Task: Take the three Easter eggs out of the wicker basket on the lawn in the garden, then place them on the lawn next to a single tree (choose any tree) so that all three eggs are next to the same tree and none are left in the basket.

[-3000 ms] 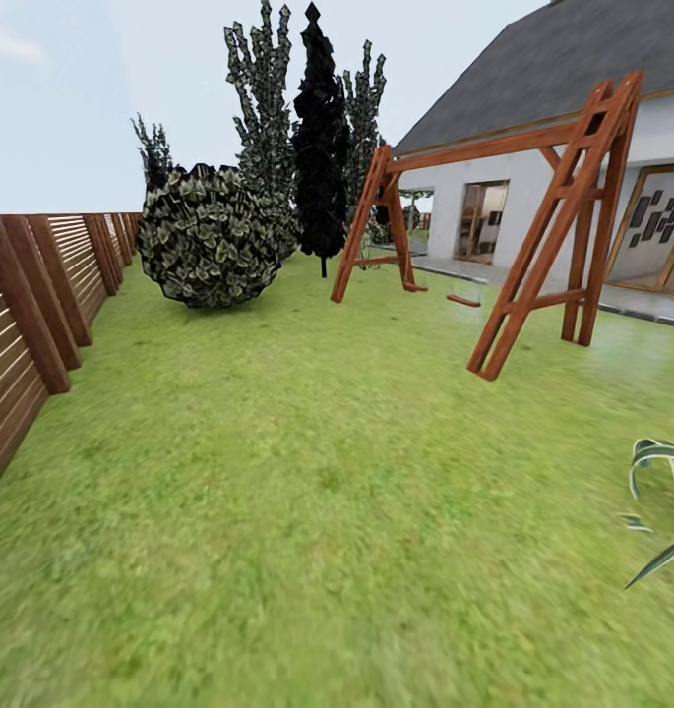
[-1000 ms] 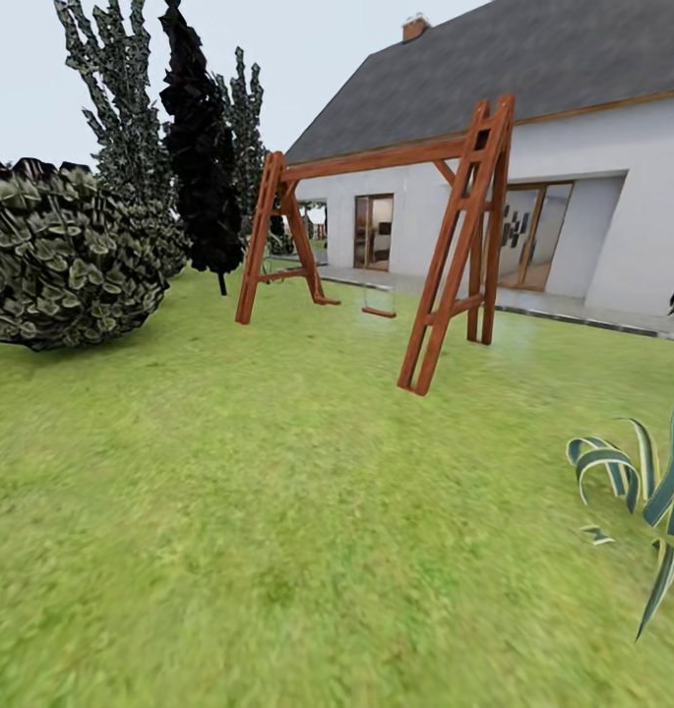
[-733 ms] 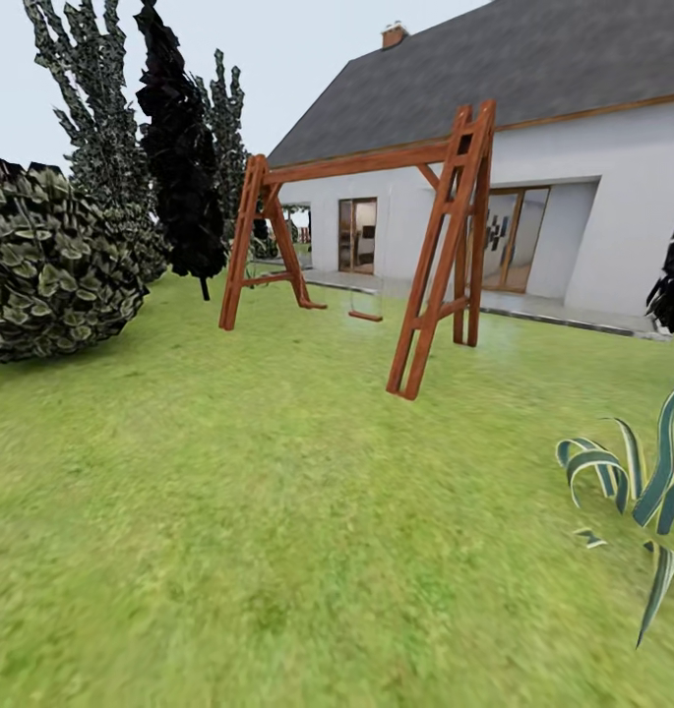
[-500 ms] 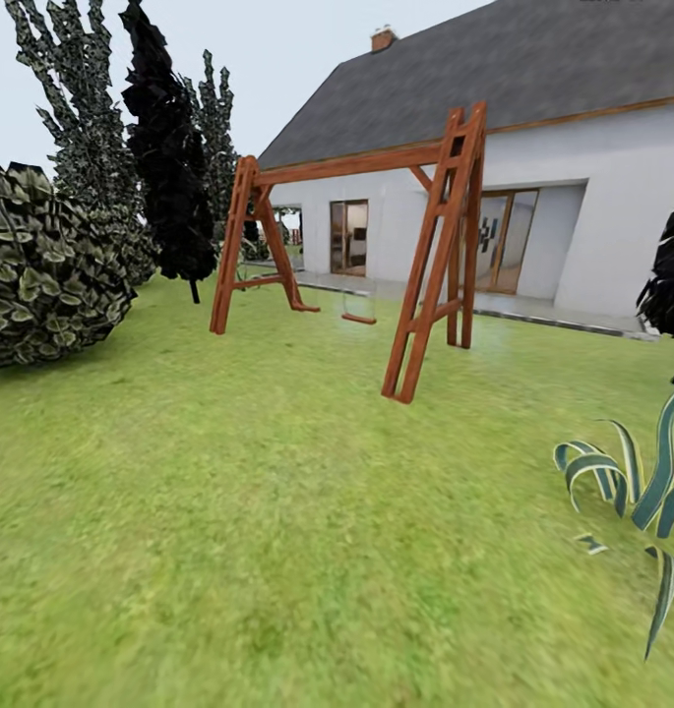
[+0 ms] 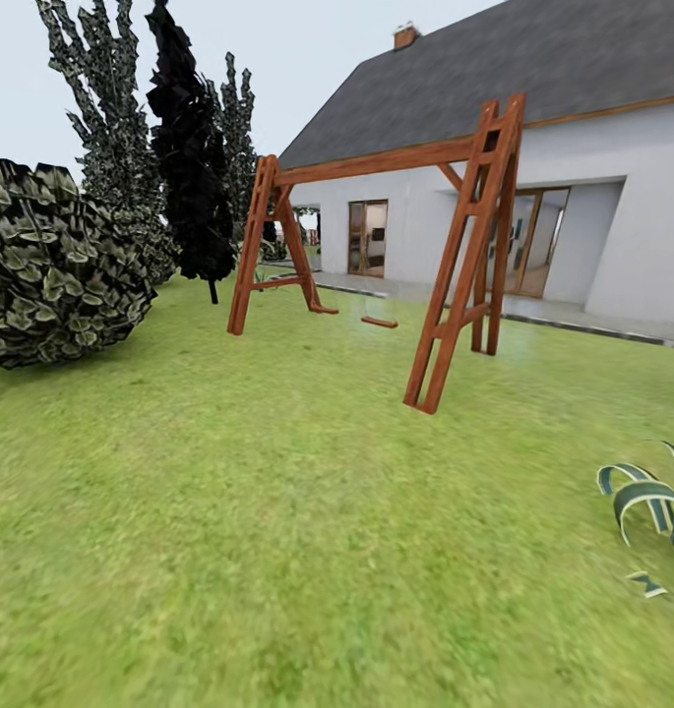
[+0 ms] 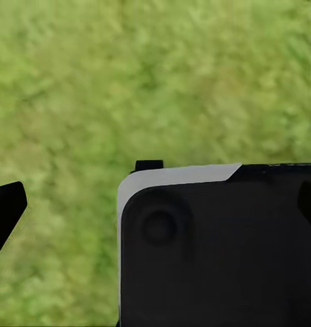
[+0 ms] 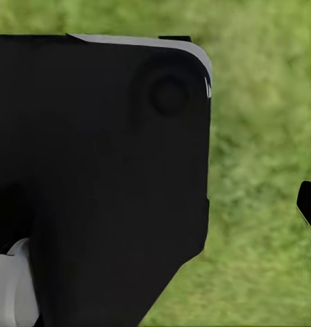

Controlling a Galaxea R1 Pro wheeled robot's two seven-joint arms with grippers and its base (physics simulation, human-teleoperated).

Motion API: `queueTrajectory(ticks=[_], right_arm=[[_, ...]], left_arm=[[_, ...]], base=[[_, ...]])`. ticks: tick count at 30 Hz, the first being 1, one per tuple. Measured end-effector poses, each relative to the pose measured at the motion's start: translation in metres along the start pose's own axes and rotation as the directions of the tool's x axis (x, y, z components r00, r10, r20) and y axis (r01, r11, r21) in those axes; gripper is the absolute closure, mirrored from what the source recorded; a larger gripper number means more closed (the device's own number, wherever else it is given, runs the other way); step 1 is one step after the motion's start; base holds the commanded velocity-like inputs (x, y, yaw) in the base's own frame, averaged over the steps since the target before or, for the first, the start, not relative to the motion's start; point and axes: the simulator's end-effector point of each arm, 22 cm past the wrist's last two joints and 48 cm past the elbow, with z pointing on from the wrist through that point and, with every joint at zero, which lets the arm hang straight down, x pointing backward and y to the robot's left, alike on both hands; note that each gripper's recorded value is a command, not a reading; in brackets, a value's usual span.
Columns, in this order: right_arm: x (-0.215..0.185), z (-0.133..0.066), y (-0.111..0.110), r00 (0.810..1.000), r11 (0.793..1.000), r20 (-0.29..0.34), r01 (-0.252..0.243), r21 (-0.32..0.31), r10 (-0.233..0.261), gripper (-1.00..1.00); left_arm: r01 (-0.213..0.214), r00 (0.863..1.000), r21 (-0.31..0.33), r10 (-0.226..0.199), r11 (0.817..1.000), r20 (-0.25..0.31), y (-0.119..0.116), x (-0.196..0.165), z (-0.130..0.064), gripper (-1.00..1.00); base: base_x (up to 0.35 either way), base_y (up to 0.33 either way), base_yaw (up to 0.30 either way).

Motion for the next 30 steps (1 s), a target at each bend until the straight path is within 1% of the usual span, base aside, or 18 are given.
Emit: queueTrajectory(ticks=[5,10,26,30], right_arm=[[0.0008,0.0,0.0,1.0,1.0,-0.002,0.001,0.0,-0.001,-1.0],[0.0017,0.0,0.0,1.0,1.0,-0.005,0.001,0.0,-0.001,-1.0],[0.0027,0.0,0.0,1.0,1.0,-0.007,0.001,0.0,-0.001,-1.0],[0.0028,-0.0001,0.0,1.0,1.0,-0.006,0.0,0.0,0.0,-1.0]], left_arm=[[0.0,1.0,0.001,0.0,1.0,0.013,-0.0001,-0.003,0.0,-1.0],[0.0,1.0,0.001,0.0,1.0,0.027,0.0,-0.0059,0.0,-1.0],[0.0,1.0,0.001,0.0,1.0,0.029,0.0,-0.0064,0.0,-1.0],[-0.001,1.0,-0.002,0.001,1.0,0.031,0.0006,-0.0067,-0.0001,-1.0]], base=[[0.153,0.018,0.178],[0.039,0.003,0.185],[0.005,0.0,0.185],[0.134,-0.029,0.076]])
